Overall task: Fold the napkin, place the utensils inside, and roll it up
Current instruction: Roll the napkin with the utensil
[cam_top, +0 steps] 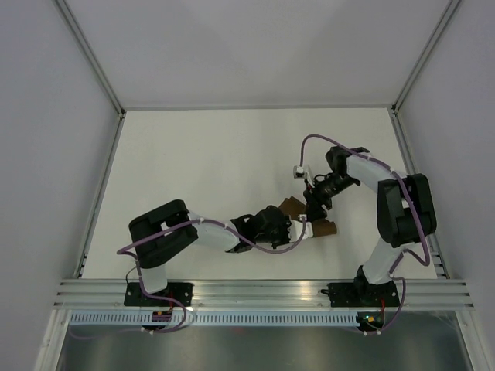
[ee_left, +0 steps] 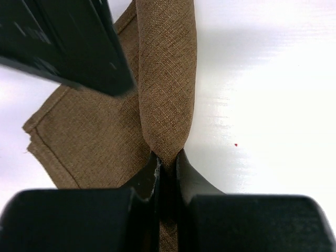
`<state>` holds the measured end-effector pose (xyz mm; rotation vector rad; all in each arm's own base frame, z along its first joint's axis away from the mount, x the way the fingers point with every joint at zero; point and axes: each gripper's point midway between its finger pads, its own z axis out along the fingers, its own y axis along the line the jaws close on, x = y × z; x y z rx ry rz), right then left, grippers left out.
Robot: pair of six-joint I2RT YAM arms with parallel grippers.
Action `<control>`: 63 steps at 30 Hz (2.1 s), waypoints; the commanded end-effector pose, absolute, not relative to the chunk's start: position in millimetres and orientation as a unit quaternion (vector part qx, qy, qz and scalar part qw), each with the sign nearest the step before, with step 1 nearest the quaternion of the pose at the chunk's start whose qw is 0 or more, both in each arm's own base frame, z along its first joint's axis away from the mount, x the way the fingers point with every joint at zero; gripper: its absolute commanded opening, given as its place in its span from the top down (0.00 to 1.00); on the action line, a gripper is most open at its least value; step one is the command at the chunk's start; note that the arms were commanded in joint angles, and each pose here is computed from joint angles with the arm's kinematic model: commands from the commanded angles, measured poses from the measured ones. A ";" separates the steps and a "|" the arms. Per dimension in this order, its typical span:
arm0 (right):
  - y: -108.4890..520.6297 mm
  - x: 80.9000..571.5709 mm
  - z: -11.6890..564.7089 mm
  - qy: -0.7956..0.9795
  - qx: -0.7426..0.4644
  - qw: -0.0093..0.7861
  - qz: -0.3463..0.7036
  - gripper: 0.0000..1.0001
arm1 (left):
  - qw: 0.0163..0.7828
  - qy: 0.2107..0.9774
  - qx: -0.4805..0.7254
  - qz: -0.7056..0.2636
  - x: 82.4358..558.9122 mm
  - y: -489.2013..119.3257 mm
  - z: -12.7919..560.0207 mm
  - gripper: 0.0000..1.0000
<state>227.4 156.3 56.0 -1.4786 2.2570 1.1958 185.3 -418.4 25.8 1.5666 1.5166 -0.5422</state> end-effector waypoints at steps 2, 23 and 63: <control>152.4 258.6 97.4 0.753 -0.490 0.204 0.389 0.37 | 0.282 0.677 0.612 -0.295 148.8 -395.7 -7.0 0.98; 141.4 223.0 65.7 0.685 -0.602 0.380 0.155 0.36 | 0.014 0.772 0.477 -0.420 161.5 -389.5 -20.7 0.97; 169.4 194.3 5.8 0.683 -0.657 0.278 0.158 0.89 | 0.166 0.758 0.404 -0.484 211.8 -409.6 53.7 0.77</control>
